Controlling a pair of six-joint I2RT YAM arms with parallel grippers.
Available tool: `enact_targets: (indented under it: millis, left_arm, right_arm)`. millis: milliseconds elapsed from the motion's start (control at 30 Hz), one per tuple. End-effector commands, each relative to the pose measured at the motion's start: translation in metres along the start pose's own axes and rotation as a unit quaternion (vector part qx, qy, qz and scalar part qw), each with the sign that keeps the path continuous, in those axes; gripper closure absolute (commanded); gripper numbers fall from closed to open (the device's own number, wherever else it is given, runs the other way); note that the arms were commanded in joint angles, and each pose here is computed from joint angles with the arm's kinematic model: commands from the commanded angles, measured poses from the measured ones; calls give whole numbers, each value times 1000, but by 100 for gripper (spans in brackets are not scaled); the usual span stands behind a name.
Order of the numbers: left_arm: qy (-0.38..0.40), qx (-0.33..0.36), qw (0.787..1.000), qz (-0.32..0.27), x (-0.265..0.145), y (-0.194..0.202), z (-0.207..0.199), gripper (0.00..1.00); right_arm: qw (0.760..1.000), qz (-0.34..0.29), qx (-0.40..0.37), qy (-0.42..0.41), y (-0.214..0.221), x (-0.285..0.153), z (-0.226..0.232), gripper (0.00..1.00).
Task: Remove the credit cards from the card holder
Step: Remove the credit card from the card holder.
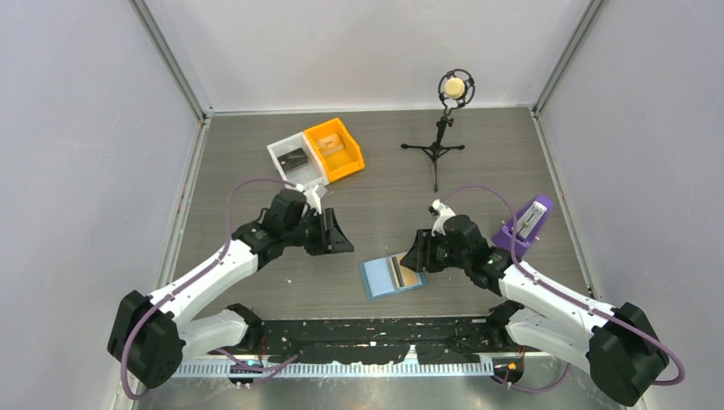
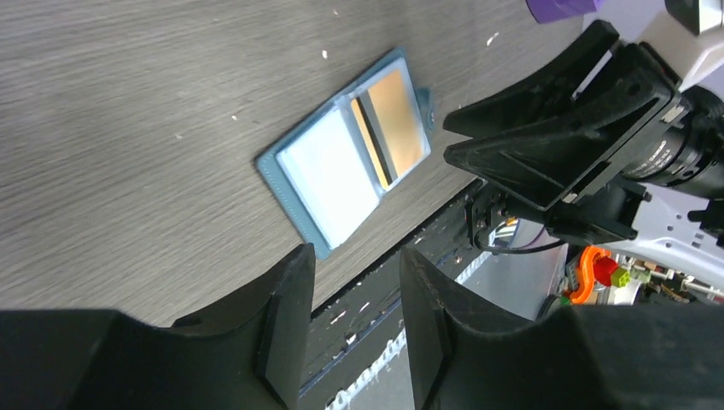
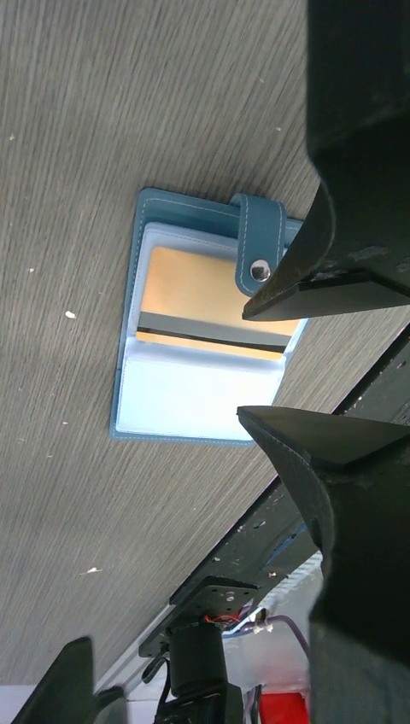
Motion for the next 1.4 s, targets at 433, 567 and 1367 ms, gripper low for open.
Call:
enact_targets:
  millis: [433,567,1367]
  left_arm:
    - [51,25,998,-7,56,20,-50,58]
    - [28,21,999,-6,65,22,-48,58]
    - [-10,-5,1000,-6,92,33,-34,58]
  right_arm:
    - [999,3,6,43,10,13,-21,42]
    - [999,-2,2,51,12,15,-27,43]
    - [999,6,11,46,30,19,-33,46]
Point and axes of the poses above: each gripper's point midway between its finger pads, its own x axis out along the fingers, its own z axis along the line the jaws close on, y = z × x, the point moved 6 cm from there along -x, back along the fingers, and after that the axes turned 15 degrees about x, right-handed, at the moved point
